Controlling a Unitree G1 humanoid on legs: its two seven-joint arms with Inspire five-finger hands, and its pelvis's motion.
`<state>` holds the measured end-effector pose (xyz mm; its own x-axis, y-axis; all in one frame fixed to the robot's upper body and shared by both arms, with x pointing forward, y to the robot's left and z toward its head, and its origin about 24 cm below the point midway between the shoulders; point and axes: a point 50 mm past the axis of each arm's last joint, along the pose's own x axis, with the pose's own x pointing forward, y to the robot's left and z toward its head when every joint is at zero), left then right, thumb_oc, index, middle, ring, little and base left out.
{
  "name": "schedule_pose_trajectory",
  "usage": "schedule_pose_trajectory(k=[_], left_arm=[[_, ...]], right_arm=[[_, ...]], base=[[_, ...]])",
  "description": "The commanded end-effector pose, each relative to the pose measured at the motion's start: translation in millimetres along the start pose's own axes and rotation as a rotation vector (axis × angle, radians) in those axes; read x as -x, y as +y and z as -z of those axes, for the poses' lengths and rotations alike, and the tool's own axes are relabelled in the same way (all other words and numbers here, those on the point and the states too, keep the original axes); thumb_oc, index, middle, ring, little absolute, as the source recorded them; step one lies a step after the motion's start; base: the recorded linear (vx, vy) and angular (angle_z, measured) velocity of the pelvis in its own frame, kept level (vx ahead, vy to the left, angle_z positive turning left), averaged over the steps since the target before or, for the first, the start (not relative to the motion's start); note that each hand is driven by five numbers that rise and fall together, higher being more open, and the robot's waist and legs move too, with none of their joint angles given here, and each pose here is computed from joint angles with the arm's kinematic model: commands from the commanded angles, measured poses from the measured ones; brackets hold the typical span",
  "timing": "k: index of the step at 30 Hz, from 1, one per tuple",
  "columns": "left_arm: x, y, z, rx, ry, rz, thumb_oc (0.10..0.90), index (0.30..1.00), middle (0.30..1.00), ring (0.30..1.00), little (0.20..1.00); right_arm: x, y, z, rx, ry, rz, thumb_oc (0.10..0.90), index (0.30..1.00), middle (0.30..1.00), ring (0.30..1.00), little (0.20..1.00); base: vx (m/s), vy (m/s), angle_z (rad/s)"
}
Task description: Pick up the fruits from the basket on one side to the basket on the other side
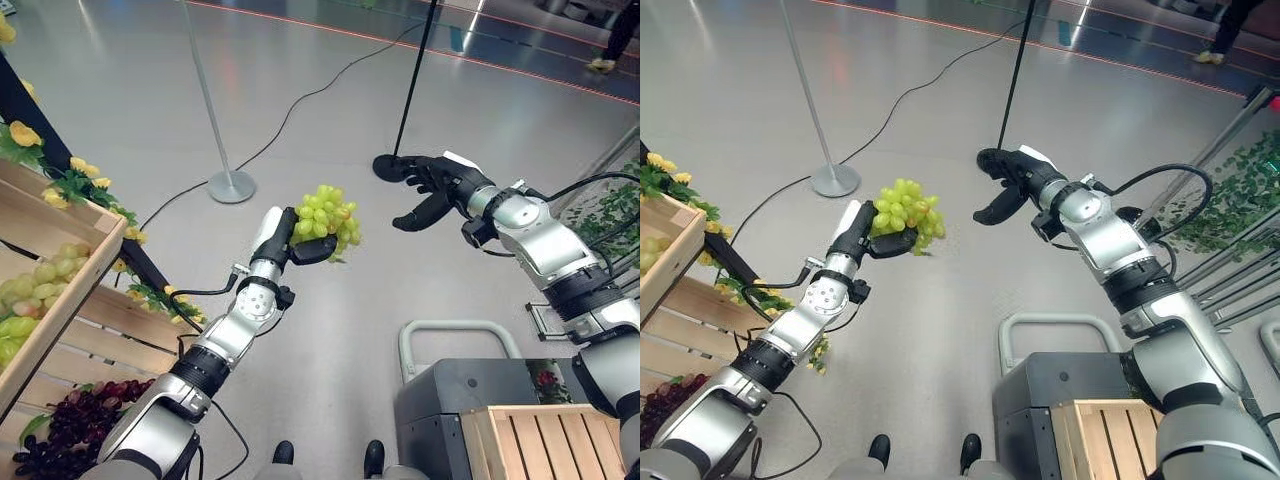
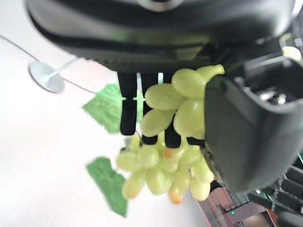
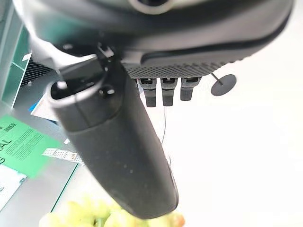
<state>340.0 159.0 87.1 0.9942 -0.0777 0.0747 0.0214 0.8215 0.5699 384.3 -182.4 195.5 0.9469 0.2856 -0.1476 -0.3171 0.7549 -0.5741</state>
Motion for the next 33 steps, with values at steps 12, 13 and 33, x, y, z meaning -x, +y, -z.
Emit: schedule_pose_trajectory(k=[12,13,33], left_arm=[[0.1,31.7,-77.1,0.077,-0.417,-0.076,0.400,0.300,0.300,0.300,0.300],[4.2,33.6,-82.0,0.072,-0.446,-0.061,0.400,0.300,0.300,0.300,0.300],[13.4,16.9,-107.0,0.294,-0.606,0.143,0.400,0.300,0.300,0.300,0.300]], right_arm=[[11.3,15.5,43.7,-0.150,-0.024,0.199,0.800,0.900,0.900,0.900,0.900],[16.9,20.2,53.4,-0.168,-0.016,0.211,0.800,0.900,0.900,0.900,0.900],[61.5,71.3,163.1,-0.352,0.298,0.254,0.800,0.900,0.900,0.900,0.900]], base=[[0.00,0.018,0.01],[0.00,0.017,0.13],[0.03,-0.218,0.96]])
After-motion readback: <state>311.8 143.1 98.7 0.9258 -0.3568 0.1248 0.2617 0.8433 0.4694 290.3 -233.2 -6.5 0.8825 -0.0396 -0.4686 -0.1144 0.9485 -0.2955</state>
